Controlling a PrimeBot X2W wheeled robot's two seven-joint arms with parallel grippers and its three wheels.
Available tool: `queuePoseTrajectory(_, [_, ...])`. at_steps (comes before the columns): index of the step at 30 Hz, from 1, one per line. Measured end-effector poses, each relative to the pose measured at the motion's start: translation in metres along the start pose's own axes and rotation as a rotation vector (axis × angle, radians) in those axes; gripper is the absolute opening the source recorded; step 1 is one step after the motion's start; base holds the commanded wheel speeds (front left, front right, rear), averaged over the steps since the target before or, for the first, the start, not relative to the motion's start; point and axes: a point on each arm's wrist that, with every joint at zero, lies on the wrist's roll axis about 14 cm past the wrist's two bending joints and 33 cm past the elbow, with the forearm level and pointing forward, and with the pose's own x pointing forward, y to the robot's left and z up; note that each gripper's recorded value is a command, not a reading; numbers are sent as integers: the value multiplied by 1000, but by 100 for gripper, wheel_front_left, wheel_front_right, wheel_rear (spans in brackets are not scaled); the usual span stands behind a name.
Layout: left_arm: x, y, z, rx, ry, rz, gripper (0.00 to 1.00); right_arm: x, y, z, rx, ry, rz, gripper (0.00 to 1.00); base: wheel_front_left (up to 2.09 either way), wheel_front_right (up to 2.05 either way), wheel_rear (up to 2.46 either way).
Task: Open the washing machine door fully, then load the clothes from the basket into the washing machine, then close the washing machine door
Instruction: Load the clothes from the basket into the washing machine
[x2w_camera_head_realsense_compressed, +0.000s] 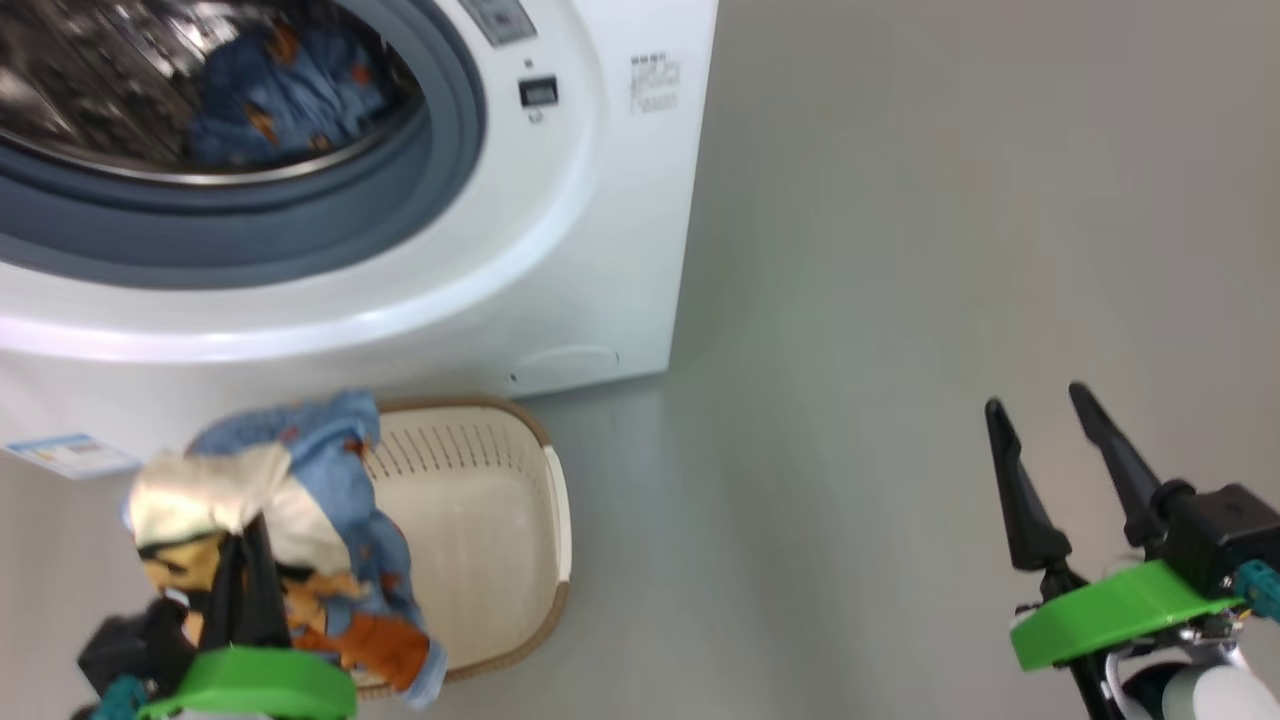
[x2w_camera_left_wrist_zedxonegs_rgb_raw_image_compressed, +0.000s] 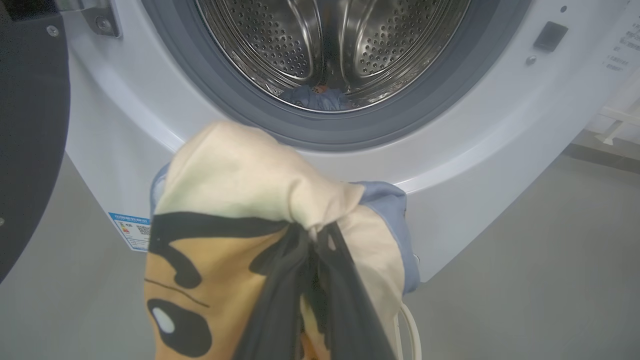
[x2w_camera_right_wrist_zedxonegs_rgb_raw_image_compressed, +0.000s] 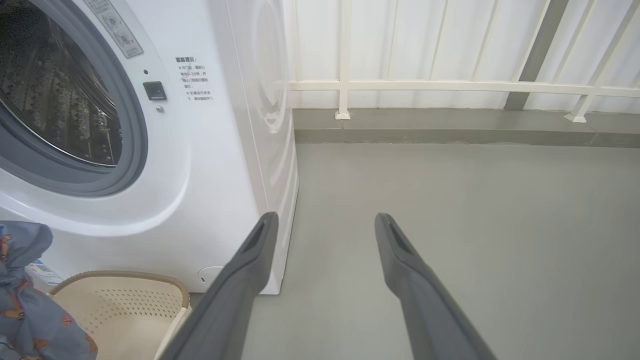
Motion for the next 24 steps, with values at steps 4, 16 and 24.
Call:
queuePoseTrajectory(4, [-25,4,4,3,2,12,0,-16,4,6,7,-9,5,100,0,0,0])
queuePoseTrajectory(16, [-69,9,30,-2,-59,22,0,-42,22,26,17,-62,51,100,0,0,0])
queuePoseTrajectory(24, [-85,18,39,-6,-88,46,0,-48,30,35,19,-90,73,100,0,0,0])
